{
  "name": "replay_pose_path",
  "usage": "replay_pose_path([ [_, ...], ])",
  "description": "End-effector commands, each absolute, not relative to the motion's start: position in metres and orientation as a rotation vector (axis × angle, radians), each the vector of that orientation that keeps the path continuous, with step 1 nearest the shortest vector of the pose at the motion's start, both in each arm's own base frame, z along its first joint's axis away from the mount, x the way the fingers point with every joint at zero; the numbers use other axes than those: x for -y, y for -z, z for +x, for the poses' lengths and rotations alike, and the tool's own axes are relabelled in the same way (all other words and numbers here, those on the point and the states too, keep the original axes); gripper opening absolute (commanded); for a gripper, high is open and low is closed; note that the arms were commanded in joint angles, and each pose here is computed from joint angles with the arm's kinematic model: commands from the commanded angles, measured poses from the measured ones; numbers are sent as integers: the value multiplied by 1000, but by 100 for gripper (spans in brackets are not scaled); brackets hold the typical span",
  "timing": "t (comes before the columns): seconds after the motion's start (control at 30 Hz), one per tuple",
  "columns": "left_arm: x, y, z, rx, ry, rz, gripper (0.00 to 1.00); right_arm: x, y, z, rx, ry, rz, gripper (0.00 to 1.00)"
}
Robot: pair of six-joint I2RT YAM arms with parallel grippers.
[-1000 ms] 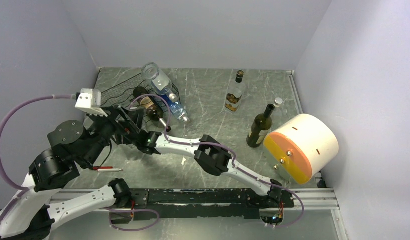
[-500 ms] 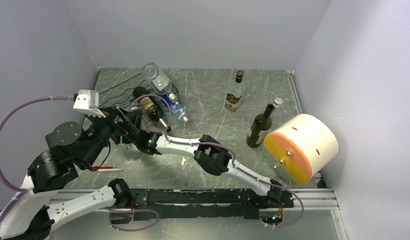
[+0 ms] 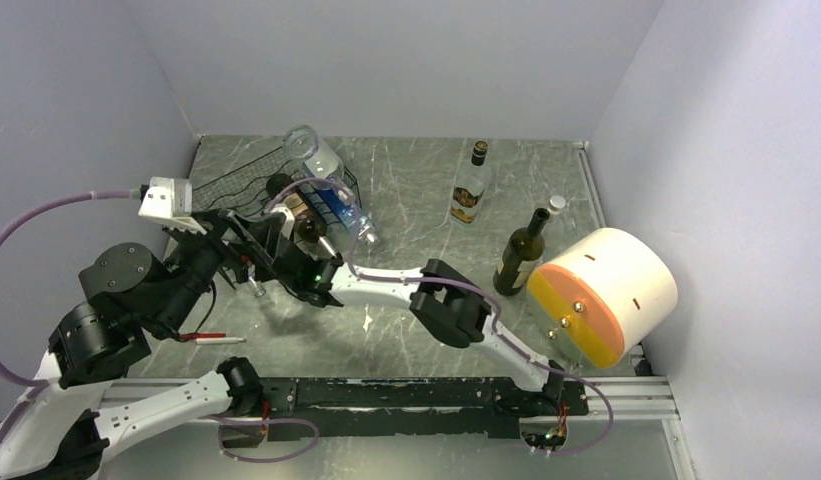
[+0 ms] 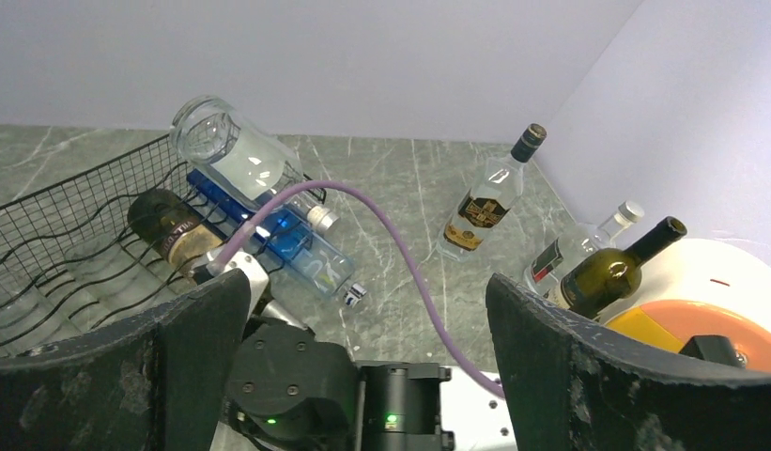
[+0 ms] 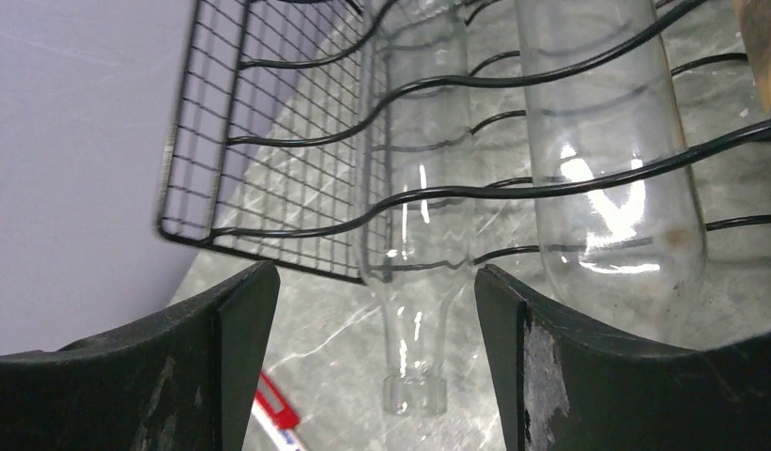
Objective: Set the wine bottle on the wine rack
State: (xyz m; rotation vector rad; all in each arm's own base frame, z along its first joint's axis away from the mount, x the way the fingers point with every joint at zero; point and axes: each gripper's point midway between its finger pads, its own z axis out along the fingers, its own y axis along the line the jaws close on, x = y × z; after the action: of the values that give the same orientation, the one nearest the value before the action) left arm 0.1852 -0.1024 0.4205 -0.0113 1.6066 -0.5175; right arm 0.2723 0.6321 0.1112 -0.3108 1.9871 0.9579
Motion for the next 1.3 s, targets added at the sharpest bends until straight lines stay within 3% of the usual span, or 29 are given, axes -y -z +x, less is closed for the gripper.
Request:
replay_pose_path([
  [0.0,98,-443,183,-1547,532,-3,100,-626,-167,266,-1873,-1050,-308,81],
  [0.33,106,-435,182,-1547,560,17,100,-539,-185,275,-1825,-813,-239,77],
  [0.6,117,-394,196,-1567,529,-13,100,-424,-209,293,-1866,-506,-166,77],
  [1.03,139,-383,217,-1557,465,32,100,-218,-287,340,-1800,-71,-23,79],
  [1.27,149,-375,228,-1611,421,26,100,-156,-288,377,-1826,65,42,83],
])
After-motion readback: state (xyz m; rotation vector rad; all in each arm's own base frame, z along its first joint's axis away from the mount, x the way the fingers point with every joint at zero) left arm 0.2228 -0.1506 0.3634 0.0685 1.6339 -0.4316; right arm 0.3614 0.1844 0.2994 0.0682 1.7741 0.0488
